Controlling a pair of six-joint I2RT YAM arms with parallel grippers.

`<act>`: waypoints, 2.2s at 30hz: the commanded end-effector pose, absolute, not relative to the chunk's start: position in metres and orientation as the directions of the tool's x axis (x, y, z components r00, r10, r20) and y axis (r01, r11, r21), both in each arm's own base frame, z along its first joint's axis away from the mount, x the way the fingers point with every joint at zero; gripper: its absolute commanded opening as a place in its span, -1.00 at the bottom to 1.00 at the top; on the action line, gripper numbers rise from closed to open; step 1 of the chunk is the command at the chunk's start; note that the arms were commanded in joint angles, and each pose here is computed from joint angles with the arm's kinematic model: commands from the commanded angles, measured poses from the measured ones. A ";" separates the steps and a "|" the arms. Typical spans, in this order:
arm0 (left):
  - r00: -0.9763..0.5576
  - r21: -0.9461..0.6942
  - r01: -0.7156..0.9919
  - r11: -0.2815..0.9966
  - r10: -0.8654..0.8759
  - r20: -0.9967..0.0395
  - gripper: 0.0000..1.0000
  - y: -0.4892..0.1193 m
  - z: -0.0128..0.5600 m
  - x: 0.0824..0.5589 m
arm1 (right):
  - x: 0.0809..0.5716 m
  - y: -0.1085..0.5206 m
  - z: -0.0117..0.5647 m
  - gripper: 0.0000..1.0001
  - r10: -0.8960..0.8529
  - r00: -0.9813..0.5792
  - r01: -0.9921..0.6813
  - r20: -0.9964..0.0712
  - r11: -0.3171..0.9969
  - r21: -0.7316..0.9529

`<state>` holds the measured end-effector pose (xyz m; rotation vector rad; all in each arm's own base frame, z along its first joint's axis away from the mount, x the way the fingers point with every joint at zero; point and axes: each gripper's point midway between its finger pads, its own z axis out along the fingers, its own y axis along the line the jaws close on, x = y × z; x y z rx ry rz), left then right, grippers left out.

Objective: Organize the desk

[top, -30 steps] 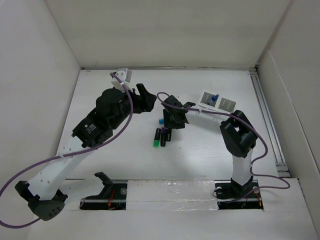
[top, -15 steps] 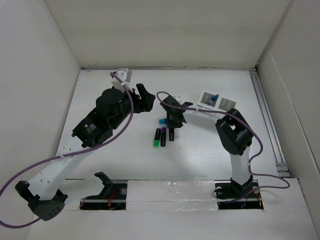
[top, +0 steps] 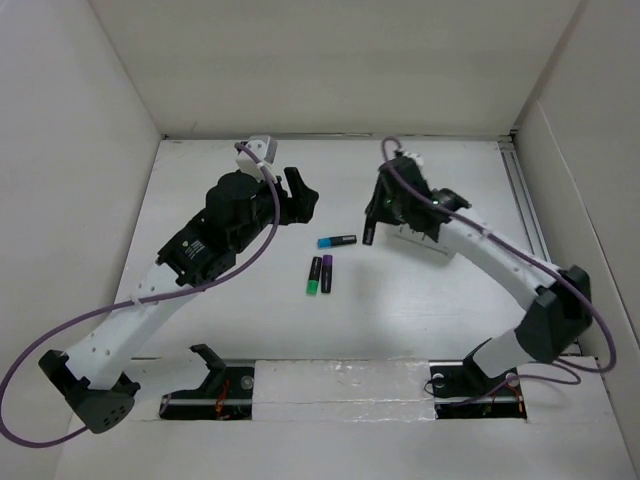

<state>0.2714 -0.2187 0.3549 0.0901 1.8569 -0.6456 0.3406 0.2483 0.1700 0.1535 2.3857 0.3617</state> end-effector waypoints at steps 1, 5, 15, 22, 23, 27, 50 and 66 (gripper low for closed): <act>-0.344 -0.404 0.422 0.811 -0.270 -0.900 0.31 -0.232 0.378 0.276 | 0.374 0.168 0.250 -0.81 0.382 -0.548 0.146 -0.744 0.919 0.365; -0.352 -0.410 0.441 0.799 -0.266 -0.897 0.31 -0.240 0.378 0.277 | 0.391 0.098 0.279 -0.79 0.457 -0.415 0.276 -0.787 0.887 0.370; -0.331 -0.392 0.466 0.793 -0.255 -0.909 0.31 -0.245 0.384 0.281 | 0.427 -0.039 0.270 -0.78 0.488 -0.238 0.594 -0.840 0.757 0.272; -0.307 -0.370 0.466 0.804 -0.245 -0.919 0.31 -0.242 0.385 0.283 | 0.441 -0.049 0.246 -0.75 0.469 -0.271 0.635 -0.841 0.743 0.210; -0.302 -0.366 0.467 0.805 -0.244 -0.921 0.31 -0.242 0.385 0.284 | 0.440 -0.049 0.241 -0.75 0.470 -0.282 0.641 -0.836 0.741 0.200; -0.287 -0.352 0.472 0.808 -0.237 -0.928 0.31 -0.243 0.388 0.287 | 0.442 -0.043 0.227 -0.73 0.462 -0.293 0.645 -0.837 0.742 0.183; -0.354 -0.357 0.440 0.824 -0.206 -0.912 0.31 -0.240 0.363 0.283 | 0.418 0.004 0.241 0.28 0.438 -0.291 0.600 -0.851 0.776 0.194; -0.354 -0.377 0.413 0.829 -0.236 -0.905 0.31 -0.247 0.374 0.296 | 0.312 0.273 0.163 -0.56 0.205 -0.723 -0.066 -0.660 0.930 0.361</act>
